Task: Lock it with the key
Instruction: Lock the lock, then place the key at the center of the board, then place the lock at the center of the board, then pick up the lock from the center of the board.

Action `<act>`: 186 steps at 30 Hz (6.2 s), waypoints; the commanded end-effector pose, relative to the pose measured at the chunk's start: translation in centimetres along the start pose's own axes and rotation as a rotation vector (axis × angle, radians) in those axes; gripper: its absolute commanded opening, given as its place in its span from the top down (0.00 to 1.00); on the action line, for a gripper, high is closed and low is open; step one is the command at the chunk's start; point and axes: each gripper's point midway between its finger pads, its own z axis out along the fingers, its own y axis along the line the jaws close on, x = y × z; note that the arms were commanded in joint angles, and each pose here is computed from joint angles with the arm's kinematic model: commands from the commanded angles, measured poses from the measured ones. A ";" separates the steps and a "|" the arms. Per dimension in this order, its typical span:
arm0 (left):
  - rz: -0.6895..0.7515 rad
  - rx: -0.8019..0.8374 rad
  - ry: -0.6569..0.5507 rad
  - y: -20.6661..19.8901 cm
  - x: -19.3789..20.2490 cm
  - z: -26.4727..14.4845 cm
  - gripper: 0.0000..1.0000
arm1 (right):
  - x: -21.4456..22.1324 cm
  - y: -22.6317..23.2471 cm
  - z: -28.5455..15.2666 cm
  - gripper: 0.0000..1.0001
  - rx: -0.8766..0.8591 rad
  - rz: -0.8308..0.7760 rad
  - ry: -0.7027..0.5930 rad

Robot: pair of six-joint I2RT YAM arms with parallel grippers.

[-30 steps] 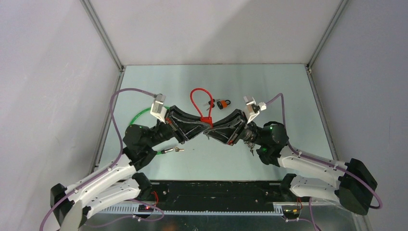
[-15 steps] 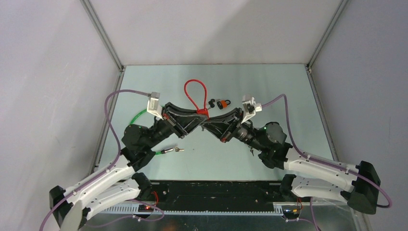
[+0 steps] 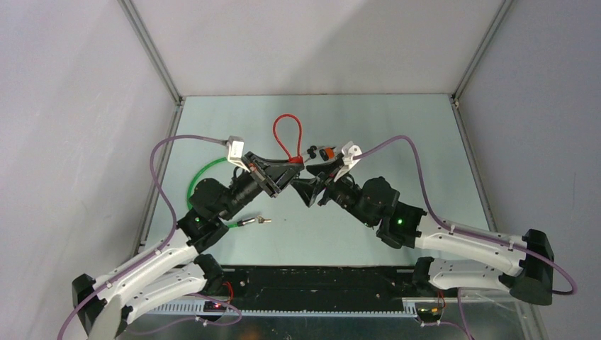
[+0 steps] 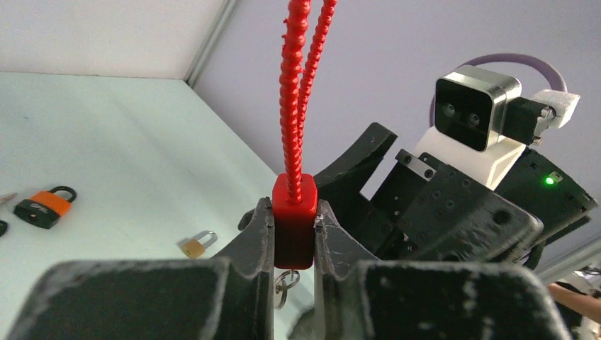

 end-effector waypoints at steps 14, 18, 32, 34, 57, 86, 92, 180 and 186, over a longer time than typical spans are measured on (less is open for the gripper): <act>0.063 0.226 -0.029 -6.4 -3.8 -0.9 1.00 | -3.2 3.6 -4.5 0.22 -0.511 0.218 -0.087; 0.048 0.259 -0.021 -7.3 -4.0 -1.1 1.00 | -4.4 4.7 -4.5 0.21 -0.581 0.288 -0.136; 0.014 0.306 -0.008 -8.1 -3.8 -1.3 1.00 | -5.6 4.7 -2.8 0.48 -0.605 0.390 -0.212; 0.013 0.304 -0.007 -8.0 -3.7 -1.2 1.00 | -5.7 4.8 -2.7 0.55 -0.615 0.407 -0.215; 0.104 0.250 -0.123 -7.4 -6.3 -1.6 1.00 | 0.9 4.1 -3.6 1.00 -0.568 0.383 0.010; 0.019 0.001 -0.213 -1.8 -6.5 -1.8 1.00 | 8.0 -1.6 -0.3 1.00 -0.097 0.254 0.108; -0.023 -0.159 0.045 4.0 1.6 0.4 1.00 | 10.3 -9.2 -2.3 1.00 0.221 0.277 0.176; 0.115 -0.861 -0.313 10.0 -9.8 -17.4 0.00 | 34.0 3.6 14.9 0.47 -0.600 -0.600 0.777; 0.123 -0.880 -0.307 10.4 -9.6 -17.4 0.00 | 33.4 2.4 14.6 0.90 -0.555 -0.633 0.813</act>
